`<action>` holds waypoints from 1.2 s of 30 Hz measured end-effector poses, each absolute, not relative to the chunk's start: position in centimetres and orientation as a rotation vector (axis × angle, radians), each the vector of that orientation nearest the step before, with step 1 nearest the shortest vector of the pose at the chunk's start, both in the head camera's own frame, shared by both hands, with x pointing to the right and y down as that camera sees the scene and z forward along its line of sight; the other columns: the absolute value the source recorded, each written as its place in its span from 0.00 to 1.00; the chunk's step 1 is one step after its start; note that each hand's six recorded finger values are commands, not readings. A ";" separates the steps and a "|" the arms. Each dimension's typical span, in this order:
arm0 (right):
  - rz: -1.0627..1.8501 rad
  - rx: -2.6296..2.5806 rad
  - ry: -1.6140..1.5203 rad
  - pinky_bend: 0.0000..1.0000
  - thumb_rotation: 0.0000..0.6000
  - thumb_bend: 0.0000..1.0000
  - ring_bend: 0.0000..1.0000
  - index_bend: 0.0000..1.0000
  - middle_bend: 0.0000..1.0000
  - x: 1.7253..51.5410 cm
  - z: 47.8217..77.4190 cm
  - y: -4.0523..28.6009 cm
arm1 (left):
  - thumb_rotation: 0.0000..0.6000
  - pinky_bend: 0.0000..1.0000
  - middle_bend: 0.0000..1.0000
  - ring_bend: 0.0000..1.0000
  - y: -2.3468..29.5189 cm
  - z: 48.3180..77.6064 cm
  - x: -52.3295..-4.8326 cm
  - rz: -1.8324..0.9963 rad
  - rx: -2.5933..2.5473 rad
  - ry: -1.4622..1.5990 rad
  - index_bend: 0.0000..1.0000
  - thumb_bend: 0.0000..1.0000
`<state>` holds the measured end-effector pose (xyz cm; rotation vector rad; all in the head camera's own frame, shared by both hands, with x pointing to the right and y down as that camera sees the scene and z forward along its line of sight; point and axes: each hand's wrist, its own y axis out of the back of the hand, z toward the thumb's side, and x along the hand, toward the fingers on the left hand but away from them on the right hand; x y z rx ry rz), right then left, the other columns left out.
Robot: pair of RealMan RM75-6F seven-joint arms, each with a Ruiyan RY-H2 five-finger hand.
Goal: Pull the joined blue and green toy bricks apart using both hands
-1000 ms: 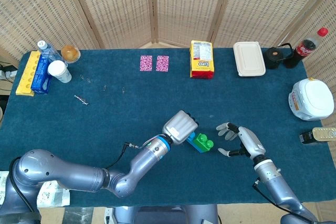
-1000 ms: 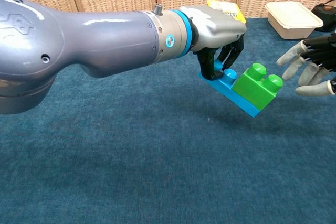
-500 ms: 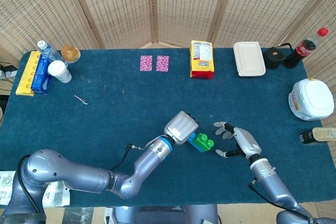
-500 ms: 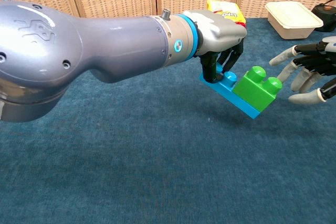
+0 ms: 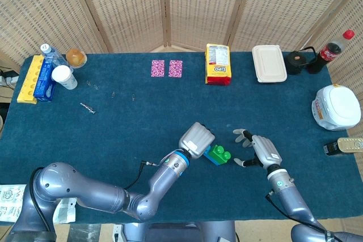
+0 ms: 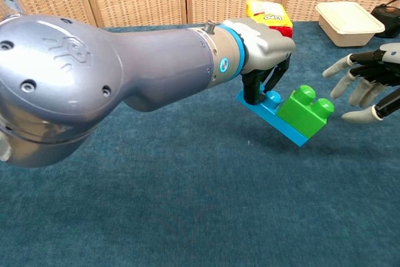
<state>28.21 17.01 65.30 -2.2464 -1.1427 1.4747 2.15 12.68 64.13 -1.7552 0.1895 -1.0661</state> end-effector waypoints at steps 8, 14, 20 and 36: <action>1.486 -2.250 -1.155 0.33 1.00 0.27 0.40 0.18 0.33 28.6 65.0 17.0 | 1.00 0.55 0.56 0.48 12.4 64.1 2.5 -1.083 -1.711 0.192 0.73 0.47; 1.472 -2.263 -1.156 0.32 1.00 0.27 0.39 0.17 0.32 28.4 64.8 16.7 | 1.00 0.55 0.56 0.48 11.8 63.9 2.7 -1.098 -1.682 0.207 0.73 0.47; 1.464 -2.281 -1.152 0.31 1.00 0.27 0.37 0.15 0.30 27.9 64.8 16.7 | 1.00 0.55 0.56 0.48 11.6 63.7 3.1 -1.111 -1.672 0.221 0.73 0.47; 1.484 -2.283 -1.122 0.31 1.00 0.27 0.40 0.15 0.32 26.4 65.4 15.9 | 1.00 0.55 0.56 0.49 11.9 62.8 5.0 -1.117 -1.625 0.247 0.73 0.47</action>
